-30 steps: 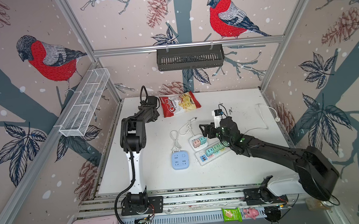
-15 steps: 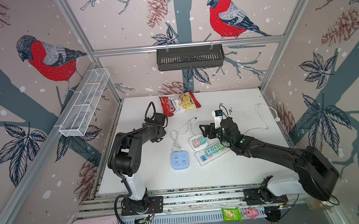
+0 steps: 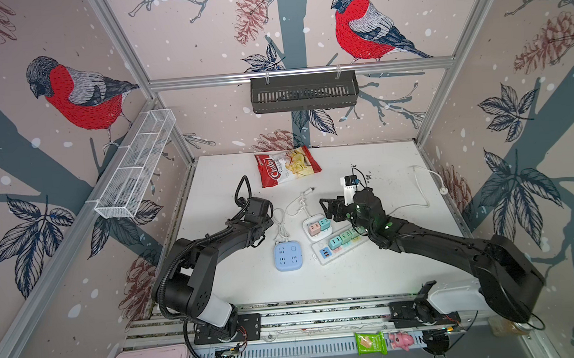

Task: Insert the plug
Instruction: 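Carry the green adapter with the left gripper and set it beside the blue socket, then open the left gripper and withdraw while the right gripper moves toward the green adapter, then lower the right gripper and close it on the green adapter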

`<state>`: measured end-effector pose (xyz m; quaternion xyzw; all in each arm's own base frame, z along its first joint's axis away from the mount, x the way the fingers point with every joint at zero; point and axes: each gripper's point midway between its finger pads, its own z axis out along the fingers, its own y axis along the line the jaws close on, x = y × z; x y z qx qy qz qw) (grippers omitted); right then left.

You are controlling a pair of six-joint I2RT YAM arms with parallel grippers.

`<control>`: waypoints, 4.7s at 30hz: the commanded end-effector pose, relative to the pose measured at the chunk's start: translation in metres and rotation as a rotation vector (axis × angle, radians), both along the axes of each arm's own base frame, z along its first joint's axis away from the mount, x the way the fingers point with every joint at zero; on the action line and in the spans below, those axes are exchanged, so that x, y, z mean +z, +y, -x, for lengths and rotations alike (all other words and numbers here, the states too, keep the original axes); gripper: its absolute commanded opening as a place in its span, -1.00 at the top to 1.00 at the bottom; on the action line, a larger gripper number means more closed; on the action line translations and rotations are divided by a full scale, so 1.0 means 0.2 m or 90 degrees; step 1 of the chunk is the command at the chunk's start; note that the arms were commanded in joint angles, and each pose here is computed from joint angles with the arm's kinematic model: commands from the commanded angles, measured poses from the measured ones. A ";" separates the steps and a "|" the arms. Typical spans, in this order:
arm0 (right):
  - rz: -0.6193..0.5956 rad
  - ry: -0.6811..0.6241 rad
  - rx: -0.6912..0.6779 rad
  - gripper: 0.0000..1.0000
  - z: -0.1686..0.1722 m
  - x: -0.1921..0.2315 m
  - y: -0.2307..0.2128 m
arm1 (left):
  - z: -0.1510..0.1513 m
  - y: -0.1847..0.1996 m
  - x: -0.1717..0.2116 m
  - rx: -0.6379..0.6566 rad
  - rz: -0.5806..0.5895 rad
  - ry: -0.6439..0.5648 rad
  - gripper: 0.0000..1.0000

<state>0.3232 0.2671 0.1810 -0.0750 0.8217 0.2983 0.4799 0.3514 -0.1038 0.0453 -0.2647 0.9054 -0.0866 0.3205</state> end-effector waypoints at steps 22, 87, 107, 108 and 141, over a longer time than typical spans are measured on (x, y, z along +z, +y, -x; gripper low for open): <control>0.055 -0.011 0.011 -0.57 -0.03 -0.08 0.11 | 0.10 -0.09 -0.07 0.070 0.005 -0.006 0.38; 0.322 -0.006 0.165 -0.76 -0.08 -0.18 1.15 | 0.15 0.69 0.40 0.243 0.054 -0.256 -0.93; 0.326 0.128 0.174 -0.26 0.09 -0.53 1.19 | 0.16 0.74 0.36 0.265 0.030 -0.252 -0.93; 0.327 0.131 0.173 -0.25 0.09 -0.54 1.19 | 0.16 0.74 0.36 0.263 0.030 -0.251 -0.94; 0.402 0.159 0.158 -0.08 0.10 -0.81 1.22 | 0.14 0.73 0.38 0.249 0.028 -0.250 -0.94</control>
